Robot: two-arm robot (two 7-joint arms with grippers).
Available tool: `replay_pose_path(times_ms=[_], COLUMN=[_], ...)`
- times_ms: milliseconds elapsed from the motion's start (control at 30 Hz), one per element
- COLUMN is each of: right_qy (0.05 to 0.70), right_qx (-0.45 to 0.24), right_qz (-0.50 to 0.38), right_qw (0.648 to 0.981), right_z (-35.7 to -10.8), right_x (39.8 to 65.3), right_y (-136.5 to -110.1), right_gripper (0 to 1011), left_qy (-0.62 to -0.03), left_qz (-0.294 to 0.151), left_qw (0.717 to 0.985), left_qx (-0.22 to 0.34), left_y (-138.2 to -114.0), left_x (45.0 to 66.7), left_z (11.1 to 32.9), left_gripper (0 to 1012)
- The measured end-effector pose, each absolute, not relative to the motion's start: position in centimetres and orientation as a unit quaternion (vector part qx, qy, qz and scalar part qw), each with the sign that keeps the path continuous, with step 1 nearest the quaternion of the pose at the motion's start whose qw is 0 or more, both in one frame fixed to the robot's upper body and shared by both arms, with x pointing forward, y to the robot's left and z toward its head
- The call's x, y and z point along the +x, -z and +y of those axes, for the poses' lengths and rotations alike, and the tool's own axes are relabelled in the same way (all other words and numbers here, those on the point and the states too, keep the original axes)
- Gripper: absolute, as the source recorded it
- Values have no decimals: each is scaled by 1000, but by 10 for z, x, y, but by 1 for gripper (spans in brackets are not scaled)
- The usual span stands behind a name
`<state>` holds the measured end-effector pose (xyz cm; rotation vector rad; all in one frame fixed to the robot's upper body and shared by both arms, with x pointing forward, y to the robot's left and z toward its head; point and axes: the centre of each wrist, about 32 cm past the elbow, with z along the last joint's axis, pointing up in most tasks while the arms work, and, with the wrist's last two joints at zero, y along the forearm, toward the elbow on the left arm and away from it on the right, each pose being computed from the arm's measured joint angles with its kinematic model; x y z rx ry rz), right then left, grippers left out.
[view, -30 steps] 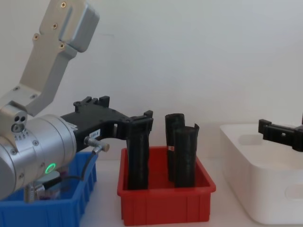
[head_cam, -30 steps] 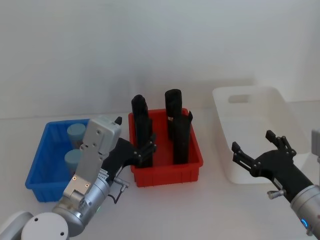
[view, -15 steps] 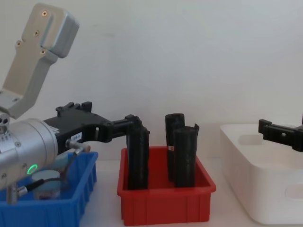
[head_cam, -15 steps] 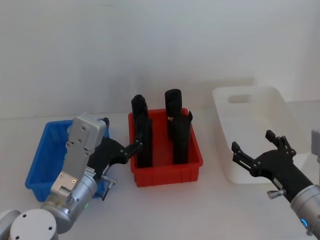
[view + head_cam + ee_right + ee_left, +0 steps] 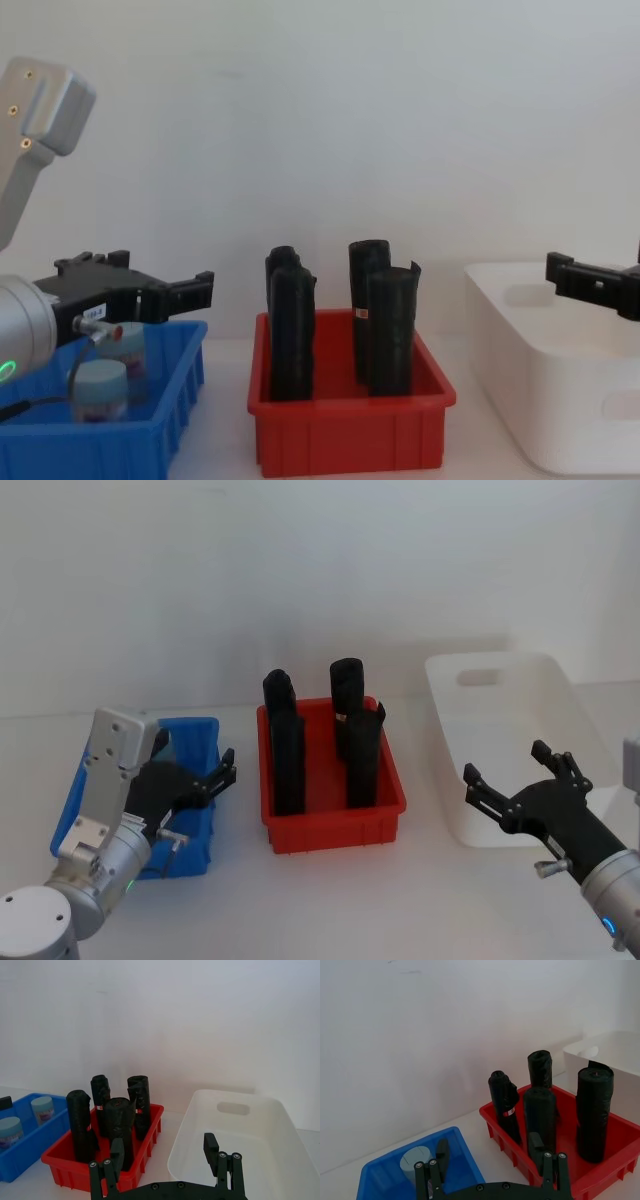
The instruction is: Pick the cotton swabs from the blue box and place them into the white box.
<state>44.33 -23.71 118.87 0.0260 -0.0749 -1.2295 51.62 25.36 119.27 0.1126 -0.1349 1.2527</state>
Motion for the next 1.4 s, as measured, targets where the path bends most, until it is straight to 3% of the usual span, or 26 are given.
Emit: replay_pose_path(times_ms=[600, 1400], right_qy=[577, 577], right_qx=[12, 12], right_qz=[-35, -35], right_qw=[816, 816], right_z=[-237, -237], right_x=[443, 443], right_y=[-1189, -1189], right_gripper=[1002, 1002], left_qy=[-612, -612], left_qz=[-13, 21], left_qw=[787, 784], left_qx=[79, 102], left_y=[-1176, -1158], left_x=[532, 547], left_z=[287, 306], left_gripper=[1004, 1004])
